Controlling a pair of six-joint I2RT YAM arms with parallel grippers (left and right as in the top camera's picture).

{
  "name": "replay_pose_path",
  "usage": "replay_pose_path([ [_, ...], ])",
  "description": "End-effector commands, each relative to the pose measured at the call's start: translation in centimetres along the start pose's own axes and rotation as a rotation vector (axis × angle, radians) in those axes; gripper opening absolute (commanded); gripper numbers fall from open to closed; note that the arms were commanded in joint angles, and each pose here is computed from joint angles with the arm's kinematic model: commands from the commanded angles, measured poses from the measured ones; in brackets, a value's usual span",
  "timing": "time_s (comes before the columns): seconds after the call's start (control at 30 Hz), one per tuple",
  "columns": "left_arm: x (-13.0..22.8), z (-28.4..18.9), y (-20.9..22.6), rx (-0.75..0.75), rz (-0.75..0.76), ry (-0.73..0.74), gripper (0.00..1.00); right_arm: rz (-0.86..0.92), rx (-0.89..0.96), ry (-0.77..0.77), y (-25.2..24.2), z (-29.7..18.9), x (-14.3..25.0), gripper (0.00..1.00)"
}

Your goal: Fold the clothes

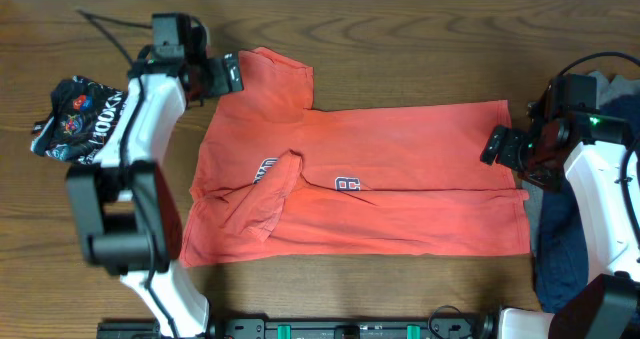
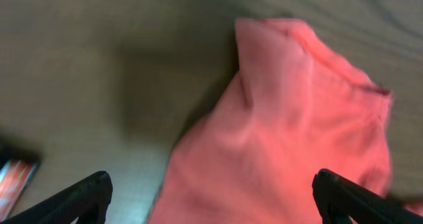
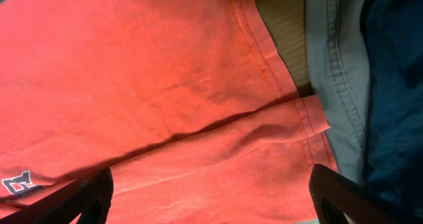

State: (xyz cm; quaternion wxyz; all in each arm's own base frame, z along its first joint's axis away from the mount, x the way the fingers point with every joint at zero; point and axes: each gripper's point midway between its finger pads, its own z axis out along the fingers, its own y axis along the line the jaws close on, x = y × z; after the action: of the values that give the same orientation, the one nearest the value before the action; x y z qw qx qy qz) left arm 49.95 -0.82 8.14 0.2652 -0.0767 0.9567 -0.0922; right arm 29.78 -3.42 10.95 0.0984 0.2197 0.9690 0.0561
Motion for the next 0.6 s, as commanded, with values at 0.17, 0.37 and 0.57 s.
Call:
replay_pose_path([
  [0.17, 0.4, 6.5, -2.8, 0.104, 0.087, -0.003, 0.98, -0.009, -0.014, -0.008, 0.2, -0.4, -0.1, 0.93],
  [0.37, 2.0, 8.3, -4.6, 0.122, 0.121, 0.026, 0.78, -0.006, -0.014, -0.009, 0.2, -0.4, -0.1, 0.92],
  [0.57, 1.5, 7.2, -4.4, 0.118, 0.086, 0.025, 0.06, -0.037, -0.028, -0.057, 0.6, -0.2, -1.4, 0.74],
])
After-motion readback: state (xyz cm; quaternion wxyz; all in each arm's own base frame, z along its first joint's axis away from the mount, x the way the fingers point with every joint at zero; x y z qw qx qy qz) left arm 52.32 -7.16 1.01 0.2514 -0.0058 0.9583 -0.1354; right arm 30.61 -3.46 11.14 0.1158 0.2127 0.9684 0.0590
